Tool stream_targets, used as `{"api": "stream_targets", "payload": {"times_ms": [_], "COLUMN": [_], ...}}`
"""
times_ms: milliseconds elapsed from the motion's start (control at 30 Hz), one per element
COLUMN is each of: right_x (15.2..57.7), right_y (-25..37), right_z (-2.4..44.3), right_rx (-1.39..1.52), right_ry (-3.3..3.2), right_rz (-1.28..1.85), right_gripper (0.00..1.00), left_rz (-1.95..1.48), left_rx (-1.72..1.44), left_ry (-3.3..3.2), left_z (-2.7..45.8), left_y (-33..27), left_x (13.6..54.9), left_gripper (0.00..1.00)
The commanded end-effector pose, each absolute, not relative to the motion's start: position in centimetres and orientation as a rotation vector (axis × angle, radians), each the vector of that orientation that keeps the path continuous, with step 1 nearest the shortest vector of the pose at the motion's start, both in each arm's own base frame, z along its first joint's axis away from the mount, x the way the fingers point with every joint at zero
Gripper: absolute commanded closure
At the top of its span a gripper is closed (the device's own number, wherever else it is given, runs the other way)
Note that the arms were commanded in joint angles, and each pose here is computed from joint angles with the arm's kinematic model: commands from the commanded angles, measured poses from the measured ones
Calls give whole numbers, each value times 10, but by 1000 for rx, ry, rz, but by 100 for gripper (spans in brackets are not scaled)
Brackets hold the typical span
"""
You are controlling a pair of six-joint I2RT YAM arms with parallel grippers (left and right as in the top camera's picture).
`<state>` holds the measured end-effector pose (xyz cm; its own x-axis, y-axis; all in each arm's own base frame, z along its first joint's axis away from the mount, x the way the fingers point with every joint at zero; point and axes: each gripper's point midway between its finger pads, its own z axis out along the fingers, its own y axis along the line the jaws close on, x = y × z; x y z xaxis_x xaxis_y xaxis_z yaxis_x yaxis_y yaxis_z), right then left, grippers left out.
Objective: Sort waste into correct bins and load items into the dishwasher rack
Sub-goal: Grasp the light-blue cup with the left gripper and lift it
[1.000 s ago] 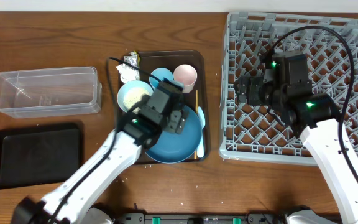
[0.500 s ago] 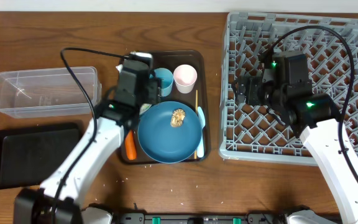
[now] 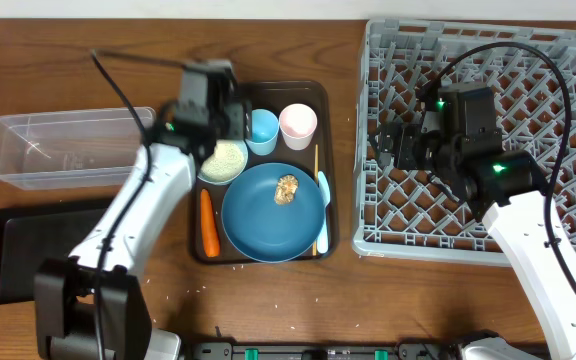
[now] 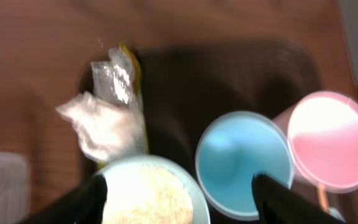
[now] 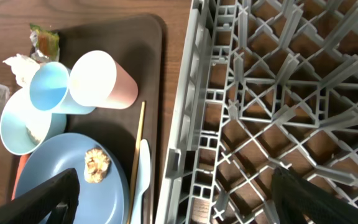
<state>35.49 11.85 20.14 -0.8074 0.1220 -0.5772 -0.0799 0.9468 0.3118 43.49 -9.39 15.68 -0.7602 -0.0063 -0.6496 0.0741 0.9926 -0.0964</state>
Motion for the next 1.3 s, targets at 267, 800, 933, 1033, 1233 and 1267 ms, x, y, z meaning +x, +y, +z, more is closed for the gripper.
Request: {"api": "stream_targets", "payload": {"times_ms": [267, 800, 933, 1033, 1233, 1267], "right_x": [353, 352, 352, 353, 353, 353], "right_y": [127, 127, 127, 127, 127, 127], "right_z": [200, 200, 200, 200, 200, 200], "right_rx": [44, 44, 44, 44, 44, 44], "right_ry": [2486, 2488, 2487, 2486, 2486, 2486], "right_rz": [465, 463, 463, 464, 464, 464], "right_gripper": [7, 6, 5, 5, 4, 5], "left_rz": [-258, -229, -227, -225, -229, -229], "left_rx": [70, 94, 103, 102, 103, 102], "left_ry": [2558, 2774, 2771, 2750, 2730, 2722], "left_z": [141, 61, 57, 59, 63, 67], "left_y": [-107, -115, -118, -118, -119, -119], "left_x": [452, 437, 439, 444, 448, 449], "left_gripper": [34, 52, 64, 73, 94, 94]}}
